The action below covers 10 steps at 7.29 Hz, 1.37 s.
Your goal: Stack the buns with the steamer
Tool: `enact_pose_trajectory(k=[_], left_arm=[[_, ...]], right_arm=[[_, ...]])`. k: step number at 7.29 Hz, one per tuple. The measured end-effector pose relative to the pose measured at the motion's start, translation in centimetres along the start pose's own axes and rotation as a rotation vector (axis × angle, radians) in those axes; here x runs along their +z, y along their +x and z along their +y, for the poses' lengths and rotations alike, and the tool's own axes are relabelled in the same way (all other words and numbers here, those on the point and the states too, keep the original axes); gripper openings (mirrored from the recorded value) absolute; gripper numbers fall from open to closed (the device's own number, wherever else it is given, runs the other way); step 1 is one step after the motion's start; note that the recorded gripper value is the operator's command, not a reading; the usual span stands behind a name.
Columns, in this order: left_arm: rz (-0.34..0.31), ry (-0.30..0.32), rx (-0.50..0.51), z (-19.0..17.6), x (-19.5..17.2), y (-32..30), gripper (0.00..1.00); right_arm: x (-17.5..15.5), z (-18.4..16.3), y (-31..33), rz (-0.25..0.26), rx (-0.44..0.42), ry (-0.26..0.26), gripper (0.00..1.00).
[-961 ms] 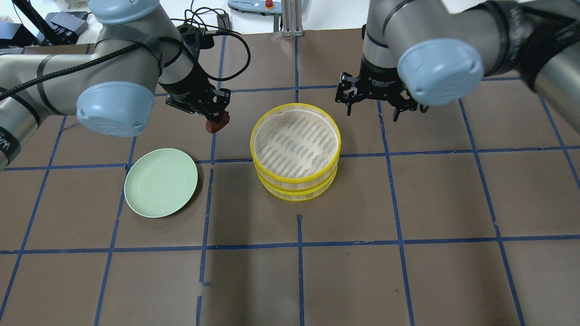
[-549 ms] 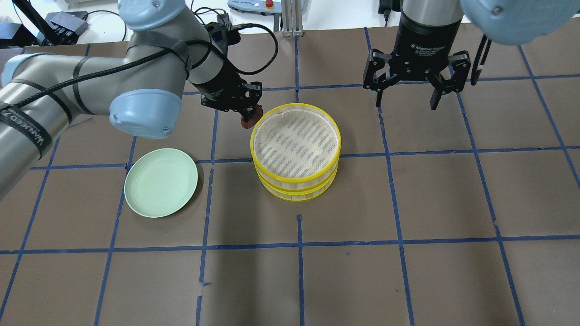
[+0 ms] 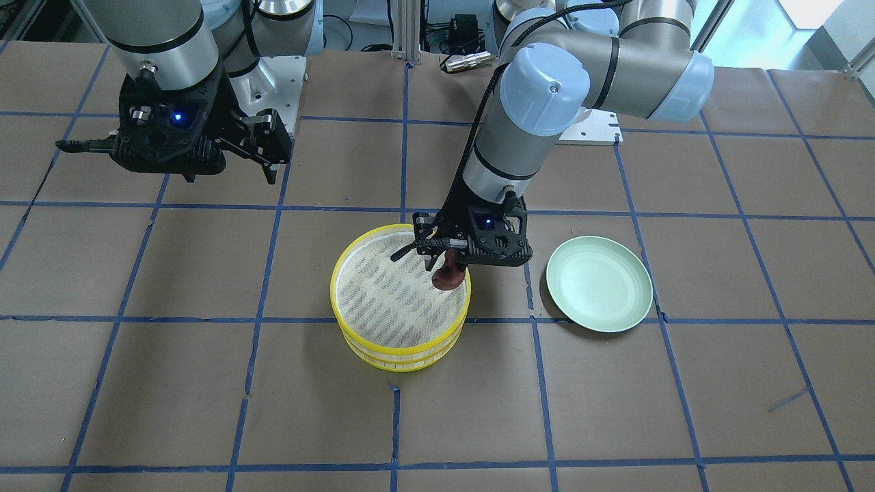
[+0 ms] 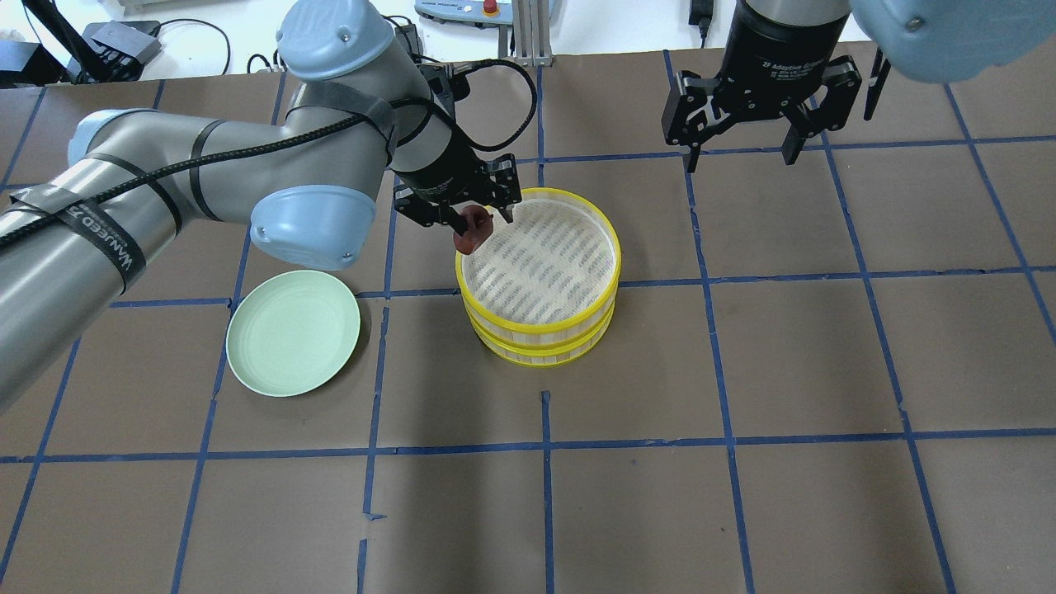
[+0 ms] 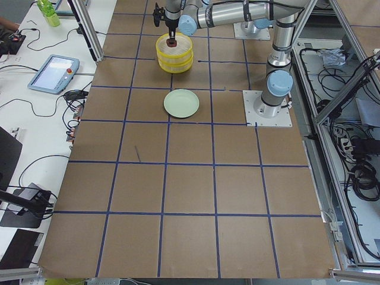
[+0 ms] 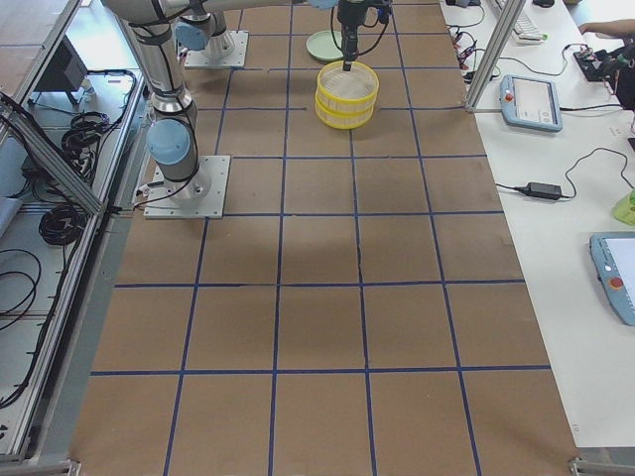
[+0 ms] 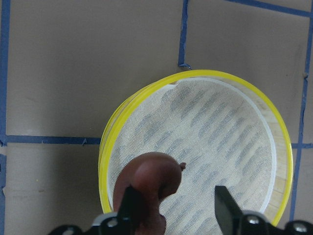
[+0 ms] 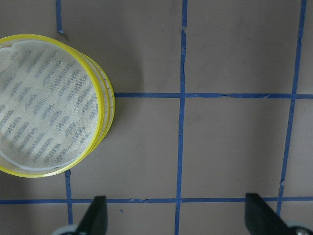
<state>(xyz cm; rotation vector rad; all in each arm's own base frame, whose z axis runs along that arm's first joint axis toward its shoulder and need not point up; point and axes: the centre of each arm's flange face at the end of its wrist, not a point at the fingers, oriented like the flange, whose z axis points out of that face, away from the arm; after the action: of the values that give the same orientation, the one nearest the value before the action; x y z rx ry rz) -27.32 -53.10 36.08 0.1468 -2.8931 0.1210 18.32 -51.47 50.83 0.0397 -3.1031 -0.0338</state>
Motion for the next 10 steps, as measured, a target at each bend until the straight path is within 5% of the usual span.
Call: enact_pose_trajectory(k=[5, 7, 10], left_arm=[[-0.009, 0.027, 0.062, -0.4, -1.4, -0.5, 1.0], [-0.112, 0.027, 0.226, -2.0, -5.0, -6.3, 1.0], [-0.199, -0.063, 0.264, -0.3, -12.9, -12.3, 1.0]], right_arm=[[-0.2, 0.5, -0.1, 0.003, -0.014, 0.011, 1.0], [-0.2, 0.5, -0.2, 0.005, -0.018, 0.013, 1.0], [0.0, 0.6, -0.3, 0.005, -0.02, 0.011, 1.0]])
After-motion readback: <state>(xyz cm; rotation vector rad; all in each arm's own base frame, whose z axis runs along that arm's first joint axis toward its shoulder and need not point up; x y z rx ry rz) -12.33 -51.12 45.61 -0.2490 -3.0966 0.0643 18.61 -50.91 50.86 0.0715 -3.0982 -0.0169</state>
